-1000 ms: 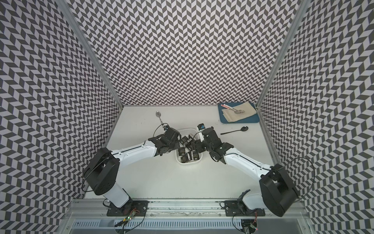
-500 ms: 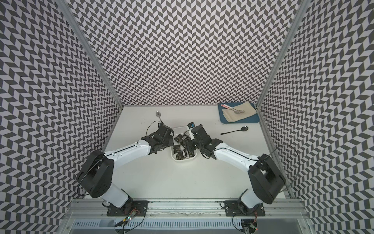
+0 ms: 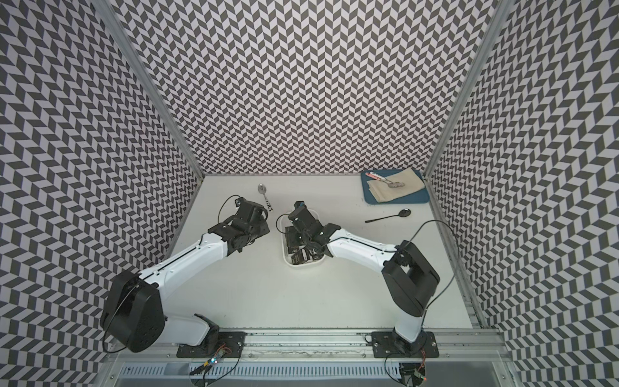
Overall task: Take the pocket tissues out of the storage box
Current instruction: Pick up the pocket tissues from the storage box.
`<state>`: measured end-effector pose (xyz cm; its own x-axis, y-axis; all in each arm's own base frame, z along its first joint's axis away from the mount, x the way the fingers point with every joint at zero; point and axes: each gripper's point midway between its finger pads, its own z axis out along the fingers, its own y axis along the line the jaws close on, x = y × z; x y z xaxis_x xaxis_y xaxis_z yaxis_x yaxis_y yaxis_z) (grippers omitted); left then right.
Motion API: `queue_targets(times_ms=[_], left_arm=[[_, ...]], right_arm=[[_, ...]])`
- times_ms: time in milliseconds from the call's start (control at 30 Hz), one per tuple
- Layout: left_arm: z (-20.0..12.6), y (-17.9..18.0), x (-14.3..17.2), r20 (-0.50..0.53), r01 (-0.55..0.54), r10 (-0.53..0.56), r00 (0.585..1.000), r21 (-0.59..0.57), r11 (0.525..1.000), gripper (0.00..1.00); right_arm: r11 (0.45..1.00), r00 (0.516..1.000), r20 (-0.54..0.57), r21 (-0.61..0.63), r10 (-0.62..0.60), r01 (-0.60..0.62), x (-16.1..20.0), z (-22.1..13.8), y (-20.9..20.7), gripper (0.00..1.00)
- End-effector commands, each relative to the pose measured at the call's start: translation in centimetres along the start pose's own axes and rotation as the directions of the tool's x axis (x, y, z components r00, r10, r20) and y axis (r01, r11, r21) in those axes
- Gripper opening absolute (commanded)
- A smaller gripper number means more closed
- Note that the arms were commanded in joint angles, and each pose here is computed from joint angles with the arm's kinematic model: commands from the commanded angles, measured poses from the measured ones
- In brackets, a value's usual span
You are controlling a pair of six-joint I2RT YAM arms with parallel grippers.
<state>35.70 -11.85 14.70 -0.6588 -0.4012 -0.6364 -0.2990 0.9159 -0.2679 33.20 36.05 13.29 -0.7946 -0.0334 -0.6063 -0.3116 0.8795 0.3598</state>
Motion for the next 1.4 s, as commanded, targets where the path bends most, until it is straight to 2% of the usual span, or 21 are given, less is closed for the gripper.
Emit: queue_targets(times_ms=[0, 300, 600, 1000, 1367], left_arm=[[-1.4, 0.9, -0.3, 0.021, 0.033, -0.033, 0.999, -0.002, 0.999, 0.49], [-2.9, 1.9, 0.9, 0.009, 0.049, -0.05, 0.999, 0.048, 0.998, 0.49], [-3.7, 2.5, 1.3, 0.024, 0.046, -0.048, 0.999, 0.079, 0.996, 0.49], [-4.4, 2.3, 1.5, 0.026, 0.048, -0.051, 0.998, 0.121, 0.992, 0.48], [-3.9, 1.9, 1.7, 0.013, 0.05, -0.052, 0.999, 0.128, 0.99, 0.47]], right_arm=[[0.995, 0.995, 0.037, 0.047, 0.091, -0.093, -0.8, 0.3, -0.4, 0.57], [0.978, 0.984, 0.028, 0.114, 0.173, -0.176, -1.0, 3.0, -0.9, 0.53], [0.954, 0.969, -0.003, 0.176, 0.249, -0.245, 0.9, 5.1, -2.6, 0.53], [0.925, 0.943, 0.006, 0.193, 0.333, -0.328, 0.2, 6.8, -4.8, 0.53], [0.923, 0.939, 0.013, 0.178, 0.344, -0.341, -1.1, 7.5, -5.2, 0.5]])
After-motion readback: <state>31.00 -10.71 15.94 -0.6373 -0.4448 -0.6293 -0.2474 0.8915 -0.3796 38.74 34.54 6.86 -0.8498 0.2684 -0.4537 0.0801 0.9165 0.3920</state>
